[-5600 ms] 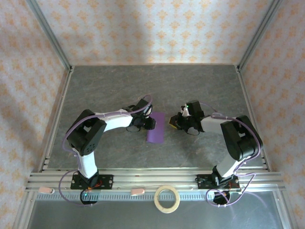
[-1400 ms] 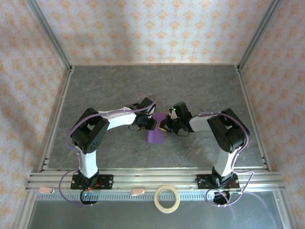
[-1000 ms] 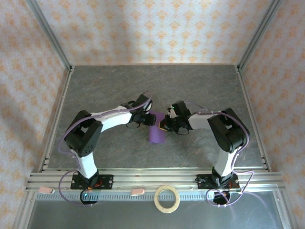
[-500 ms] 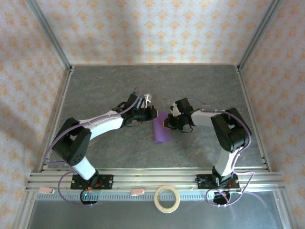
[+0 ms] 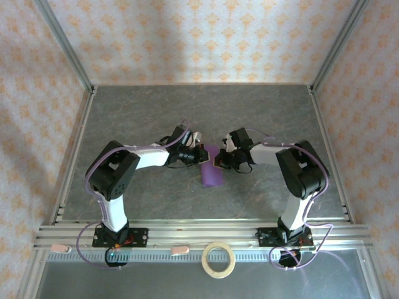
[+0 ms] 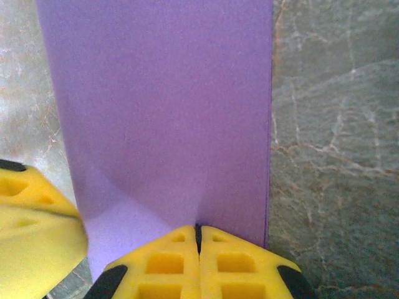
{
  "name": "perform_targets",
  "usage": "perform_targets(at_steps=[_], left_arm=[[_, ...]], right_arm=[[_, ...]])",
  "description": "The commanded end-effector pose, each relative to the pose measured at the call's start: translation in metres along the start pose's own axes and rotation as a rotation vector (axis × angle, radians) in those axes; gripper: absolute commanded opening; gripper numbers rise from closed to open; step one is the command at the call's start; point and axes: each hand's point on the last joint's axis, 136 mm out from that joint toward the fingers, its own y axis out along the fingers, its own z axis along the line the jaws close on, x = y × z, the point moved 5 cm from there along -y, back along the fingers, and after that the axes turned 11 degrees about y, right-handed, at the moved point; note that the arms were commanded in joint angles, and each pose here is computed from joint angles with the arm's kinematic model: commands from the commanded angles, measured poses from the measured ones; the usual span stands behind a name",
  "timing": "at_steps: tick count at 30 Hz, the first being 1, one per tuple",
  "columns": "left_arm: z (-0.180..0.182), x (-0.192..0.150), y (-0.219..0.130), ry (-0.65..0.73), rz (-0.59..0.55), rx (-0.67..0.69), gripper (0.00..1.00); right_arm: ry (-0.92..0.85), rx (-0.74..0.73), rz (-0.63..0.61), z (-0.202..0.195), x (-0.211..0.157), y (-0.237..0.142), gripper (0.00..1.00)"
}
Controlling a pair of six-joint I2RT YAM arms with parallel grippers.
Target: Fold a paper plane with a square sheet of paper (pick it up from the middle)
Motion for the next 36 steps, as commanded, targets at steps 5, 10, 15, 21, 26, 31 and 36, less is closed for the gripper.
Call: perform_targets(at_steps=[5, 10, 15, 21, 26, 31, 36], left_arm=[[0.029, -0.013, 0.005, 0.007, 0.070, 0.068, 0.00], [0.072, -0.034, 0.004, -0.009, 0.130, 0.211, 0.00], [0.072, -0.028, 0.002, 0.015, 0.127, 0.199, 0.00], [0.016, 0.024, -0.018, 0.047, 0.002, 0.034, 0.00], [0.021, 0.029, 0.001, 0.025, 0.071, -0.033, 0.00], [0.046, 0.020, 0.014, 0.014, 0.135, 0.013, 0.00], [0.080, 0.019, 0.011, 0.005, 0.138, 0.134, 0.00]], right_arm=[[0.121, -0.214, 0.044, -0.054, -0.020, 0.006, 0.00], [0.126, -0.214, 0.043, -0.056, -0.021, 0.006, 0.00], [0.134, -0.216, 0.042, -0.058, -0.023, 0.007, 0.00], [0.137, -0.217, 0.039, -0.058, -0.023, 0.007, 0.00], [0.138, -0.212, 0.040, -0.058, -0.023, 0.008, 0.00], [0.140, -0.212, 0.042, -0.059, -0.023, 0.008, 0.00], [0.142, -0.212, 0.042, -0.060, -0.024, 0.009, 0.00]])
